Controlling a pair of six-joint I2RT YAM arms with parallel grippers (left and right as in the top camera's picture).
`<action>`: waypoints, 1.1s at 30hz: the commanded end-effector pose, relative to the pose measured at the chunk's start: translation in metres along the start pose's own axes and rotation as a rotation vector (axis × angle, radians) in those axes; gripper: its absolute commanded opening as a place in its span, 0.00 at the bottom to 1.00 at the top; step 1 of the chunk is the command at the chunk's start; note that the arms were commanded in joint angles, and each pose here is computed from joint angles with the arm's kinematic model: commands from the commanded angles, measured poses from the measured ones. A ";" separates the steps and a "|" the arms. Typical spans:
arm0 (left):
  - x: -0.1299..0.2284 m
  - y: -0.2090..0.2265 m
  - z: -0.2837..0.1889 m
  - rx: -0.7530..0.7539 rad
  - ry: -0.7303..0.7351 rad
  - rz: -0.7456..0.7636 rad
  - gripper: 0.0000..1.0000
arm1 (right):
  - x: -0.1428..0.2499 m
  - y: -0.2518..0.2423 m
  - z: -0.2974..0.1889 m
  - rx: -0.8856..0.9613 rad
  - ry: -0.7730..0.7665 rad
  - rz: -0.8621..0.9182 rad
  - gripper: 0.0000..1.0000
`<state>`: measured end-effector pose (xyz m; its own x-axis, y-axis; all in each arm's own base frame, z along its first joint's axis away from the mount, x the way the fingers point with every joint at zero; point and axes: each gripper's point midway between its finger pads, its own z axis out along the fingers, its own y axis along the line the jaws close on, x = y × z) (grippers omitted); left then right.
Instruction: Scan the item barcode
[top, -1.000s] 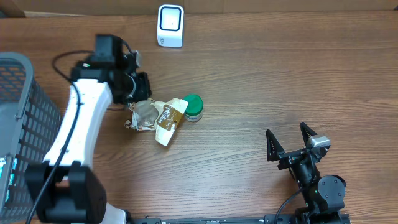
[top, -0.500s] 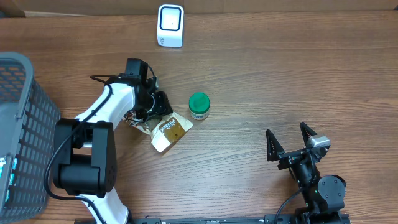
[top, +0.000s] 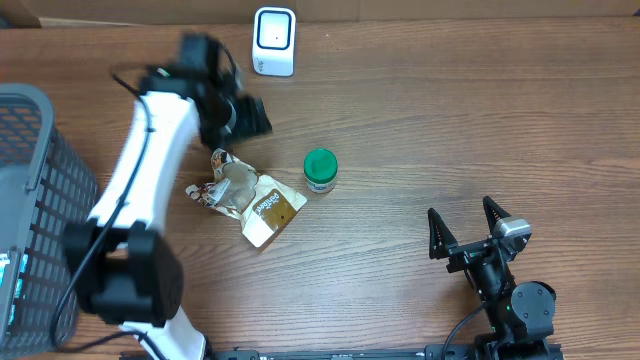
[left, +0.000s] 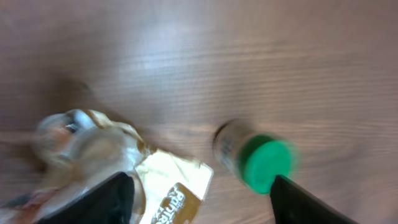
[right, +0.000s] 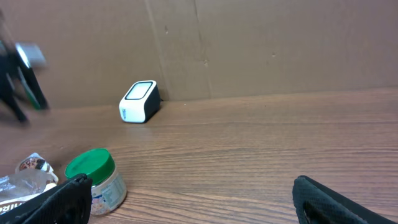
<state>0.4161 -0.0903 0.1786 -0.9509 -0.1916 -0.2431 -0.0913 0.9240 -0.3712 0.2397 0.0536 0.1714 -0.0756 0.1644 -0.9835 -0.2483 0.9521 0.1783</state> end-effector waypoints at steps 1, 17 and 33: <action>-0.038 -0.014 -0.120 0.000 -0.285 0.036 0.99 | -0.001 -0.002 0.000 0.008 -0.009 -0.003 1.00; 0.059 0.188 -0.346 -0.521 -0.615 -0.668 0.93 | -0.001 -0.002 0.000 0.008 -0.009 -0.003 1.00; 0.132 0.353 -0.245 -0.612 -0.369 -1.172 0.92 | -0.001 -0.002 0.000 0.008 -0.009 -0.003 1.00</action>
<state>0.1973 0.2820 0.2741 -0.1382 -0.9199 -0.3669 -0.9712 0.1985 -0.1320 0.2396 0.0537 0.1715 -0.0752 0.1641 -0.9836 -0.2488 0.9521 0.1779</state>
